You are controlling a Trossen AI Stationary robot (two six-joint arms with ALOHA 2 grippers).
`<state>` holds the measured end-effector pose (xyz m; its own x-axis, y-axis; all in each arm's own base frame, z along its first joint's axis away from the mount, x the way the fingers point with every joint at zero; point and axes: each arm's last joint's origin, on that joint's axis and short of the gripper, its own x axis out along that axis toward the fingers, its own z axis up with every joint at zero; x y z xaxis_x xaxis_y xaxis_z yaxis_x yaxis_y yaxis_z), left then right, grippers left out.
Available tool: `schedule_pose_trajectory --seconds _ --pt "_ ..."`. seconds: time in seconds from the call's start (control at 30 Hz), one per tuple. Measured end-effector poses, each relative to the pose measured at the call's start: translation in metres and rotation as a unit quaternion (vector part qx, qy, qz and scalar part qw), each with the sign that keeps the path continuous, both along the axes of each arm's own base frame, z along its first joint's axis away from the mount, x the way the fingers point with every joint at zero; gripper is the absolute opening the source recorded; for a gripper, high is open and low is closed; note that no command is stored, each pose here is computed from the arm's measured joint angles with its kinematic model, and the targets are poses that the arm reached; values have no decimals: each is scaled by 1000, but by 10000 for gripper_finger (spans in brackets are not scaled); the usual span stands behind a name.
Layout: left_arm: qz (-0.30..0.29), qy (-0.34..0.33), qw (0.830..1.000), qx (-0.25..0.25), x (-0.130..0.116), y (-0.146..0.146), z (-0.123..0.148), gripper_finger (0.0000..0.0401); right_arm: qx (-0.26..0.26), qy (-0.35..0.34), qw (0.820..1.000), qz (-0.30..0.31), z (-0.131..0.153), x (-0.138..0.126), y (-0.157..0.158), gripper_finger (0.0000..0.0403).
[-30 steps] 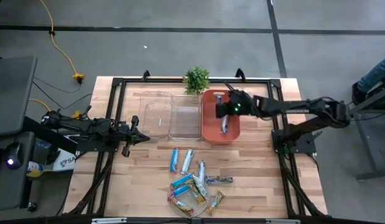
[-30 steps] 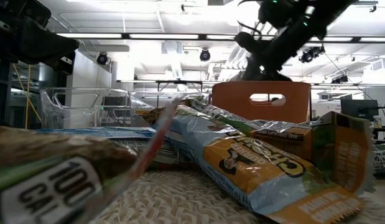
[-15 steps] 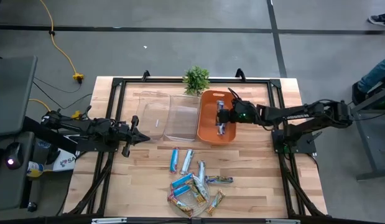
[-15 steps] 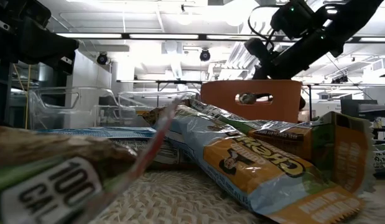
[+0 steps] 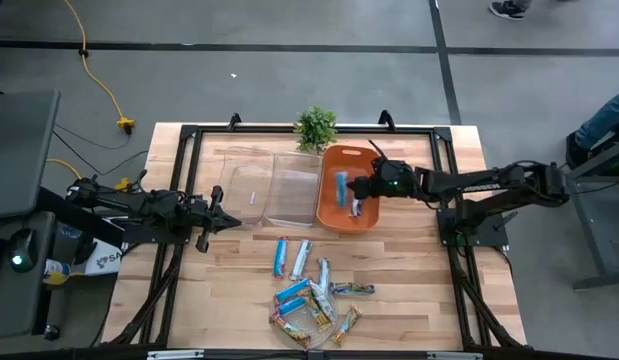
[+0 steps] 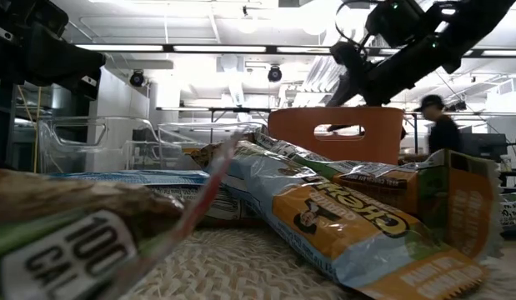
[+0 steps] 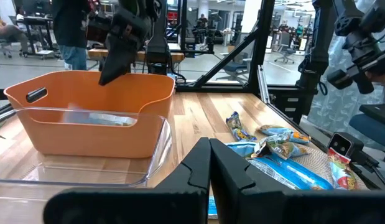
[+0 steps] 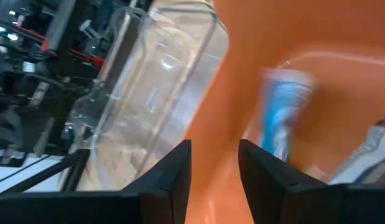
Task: Pick and place Granola Bars by type
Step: Put the right green granola bar into the orange bin, then put the green granola bar into the orange bin
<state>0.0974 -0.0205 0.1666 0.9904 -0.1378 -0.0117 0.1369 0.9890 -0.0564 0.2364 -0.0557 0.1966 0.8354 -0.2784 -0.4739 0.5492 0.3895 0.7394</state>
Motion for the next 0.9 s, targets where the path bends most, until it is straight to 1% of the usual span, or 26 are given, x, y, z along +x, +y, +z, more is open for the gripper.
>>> schedule_pose_trajectory --seconds 0.23,0.33,0.43,0.63,0.9 --pt "0 0 1000 0 0 0 0 1 -41 -37 998 13 24 -13 3 119" --pt "0 0 1000 0 0 0 0 1 -67 -65 995 20 38 -21 5 119" --pt "0 0 1000 0 0 0 0 1 -99 -107 988 42 54 -29 8 119" --pt "0 0 1000 0 0 0 0 1 -164 -200 961 102 84 -43 23 119" --pt "0 0 1000 0 0 0 0 1 -243 -272 919 151 106 -55 44 119"
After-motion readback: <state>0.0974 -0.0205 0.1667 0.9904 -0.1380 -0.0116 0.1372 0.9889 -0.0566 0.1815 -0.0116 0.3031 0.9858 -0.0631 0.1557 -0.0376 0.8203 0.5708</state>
